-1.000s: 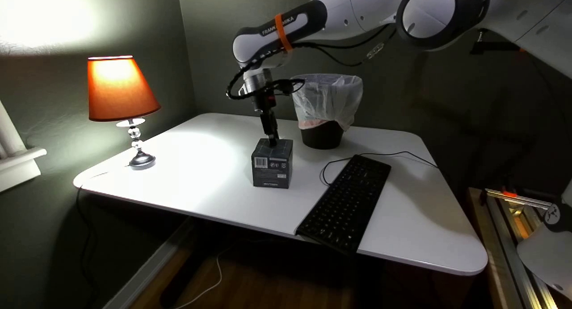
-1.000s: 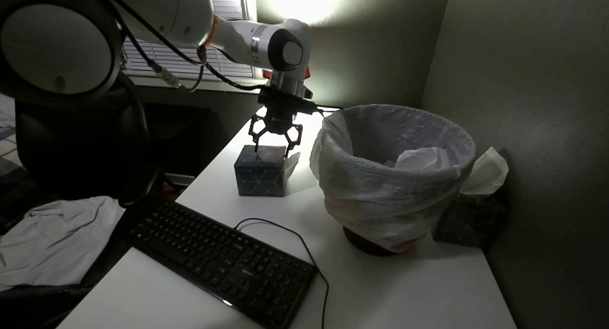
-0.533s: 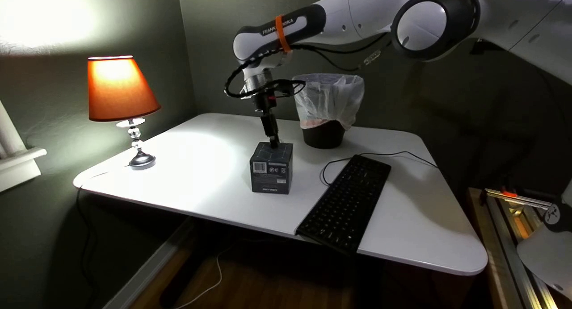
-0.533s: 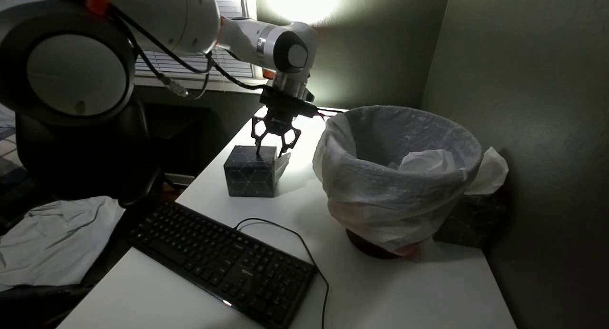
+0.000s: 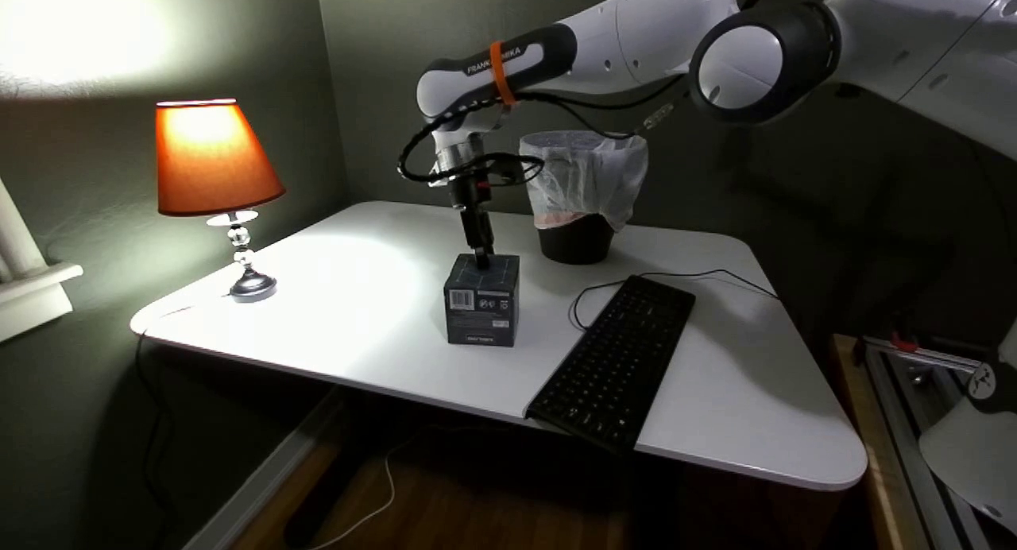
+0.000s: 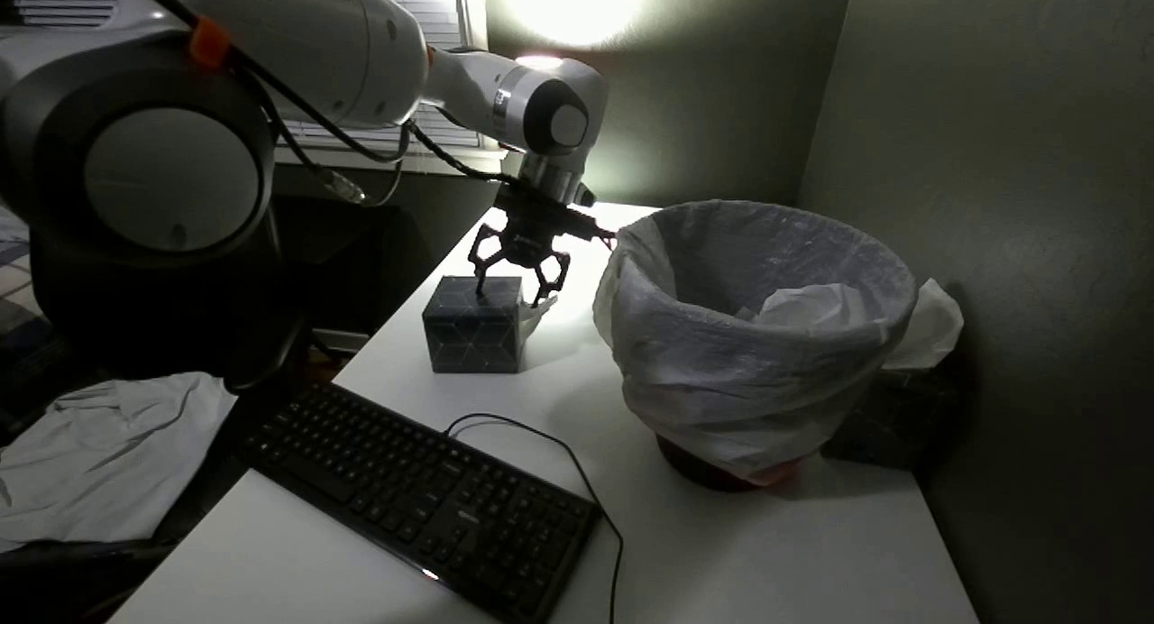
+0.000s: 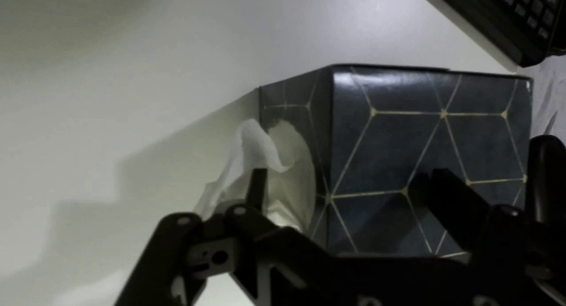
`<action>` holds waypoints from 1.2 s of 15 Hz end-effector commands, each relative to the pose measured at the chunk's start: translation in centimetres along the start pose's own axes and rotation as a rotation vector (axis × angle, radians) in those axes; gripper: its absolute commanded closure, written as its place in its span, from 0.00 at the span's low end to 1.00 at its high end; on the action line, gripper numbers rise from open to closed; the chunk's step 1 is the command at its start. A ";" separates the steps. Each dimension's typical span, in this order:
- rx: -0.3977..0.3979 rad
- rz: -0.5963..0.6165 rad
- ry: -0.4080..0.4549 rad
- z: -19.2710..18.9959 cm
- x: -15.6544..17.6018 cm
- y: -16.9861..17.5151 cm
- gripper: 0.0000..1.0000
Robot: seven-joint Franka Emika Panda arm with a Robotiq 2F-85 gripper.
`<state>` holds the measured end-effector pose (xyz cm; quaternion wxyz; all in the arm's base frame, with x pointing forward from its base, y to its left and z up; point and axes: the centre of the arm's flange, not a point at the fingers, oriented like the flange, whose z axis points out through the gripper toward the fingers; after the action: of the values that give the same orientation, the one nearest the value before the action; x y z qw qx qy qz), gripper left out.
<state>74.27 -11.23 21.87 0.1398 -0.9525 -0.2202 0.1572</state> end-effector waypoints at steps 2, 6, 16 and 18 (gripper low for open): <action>0.054 -0.016 0.007 -1.1 1.9 0.5 0.50; 0.070 -0.027 0.017 -1.7 1.8 -0.2 0.77; -0.085 -0.051 0.055 -5.1 1.0 -4.6 1.00; -0.150 -0.059 0.047 -5.4 1.3 -5.9 0.98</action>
<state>75.69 -8.28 28.09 0.1306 -0.9528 -0.2465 0.1199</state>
